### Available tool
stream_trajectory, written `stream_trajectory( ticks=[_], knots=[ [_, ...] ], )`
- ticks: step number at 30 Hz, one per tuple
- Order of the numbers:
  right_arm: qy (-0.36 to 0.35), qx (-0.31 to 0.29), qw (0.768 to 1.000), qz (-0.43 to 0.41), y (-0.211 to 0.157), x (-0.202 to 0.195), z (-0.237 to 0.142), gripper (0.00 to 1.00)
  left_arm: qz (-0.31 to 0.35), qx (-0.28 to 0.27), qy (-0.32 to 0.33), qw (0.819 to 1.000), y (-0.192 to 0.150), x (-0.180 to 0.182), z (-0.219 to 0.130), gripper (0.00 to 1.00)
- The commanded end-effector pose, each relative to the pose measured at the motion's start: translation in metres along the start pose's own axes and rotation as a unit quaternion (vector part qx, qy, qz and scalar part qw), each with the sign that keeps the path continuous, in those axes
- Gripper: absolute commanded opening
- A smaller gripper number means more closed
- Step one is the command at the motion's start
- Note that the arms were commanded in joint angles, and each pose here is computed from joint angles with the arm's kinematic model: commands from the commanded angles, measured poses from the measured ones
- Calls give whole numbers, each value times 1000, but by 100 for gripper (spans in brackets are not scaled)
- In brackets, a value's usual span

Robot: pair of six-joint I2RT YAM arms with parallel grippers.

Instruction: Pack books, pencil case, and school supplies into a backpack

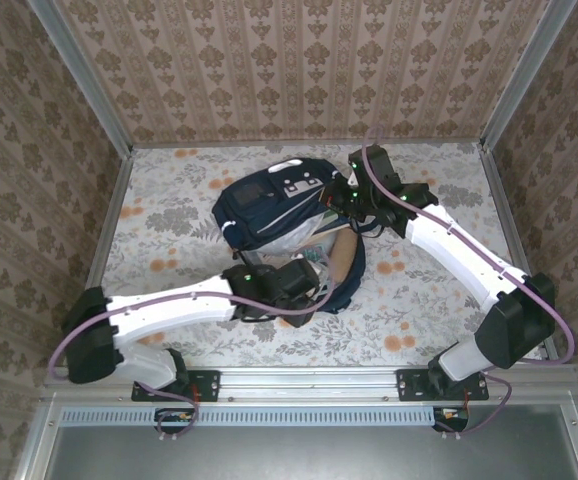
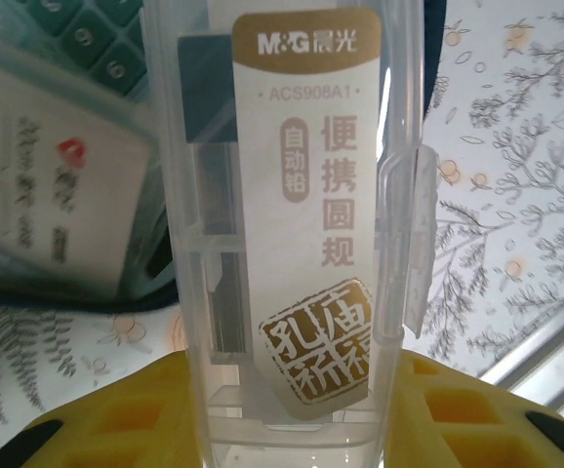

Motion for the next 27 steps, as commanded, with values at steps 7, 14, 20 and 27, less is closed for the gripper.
stream_trajectory(
  ticks=[7, 14, 20, 27],
  knots=[
    [73, -18, 997, -9, -5, 18, -23, 0, -99, -33, 28, 994, 50, 38, 17, 29],
    [70, -9, 998, 1, -11, 8, -18, 0, -122, -19, 56, 991, 69, 49, 38, 50],
    [49, -8, 999, 0, -14, -3, -12, 0, -128, -35, 55, 990, 72, 47, 24, 77],
    [42, -12, 999, 1, -20, -16, -16, 0, -136, -53, 45, 988, 54, 44, -19, 78]
  ],
)
Point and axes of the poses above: each hand's point on the last joint's axis, 136 mm out from that joint toward the fingers, its own z axis out along the fingers, its own x axis along the line the jaws close on, y = z × x, the point moved 9 cm from there along -z, back along the fingers, and after that the axes turned 10 degrees about z, right-handed, at the moved point
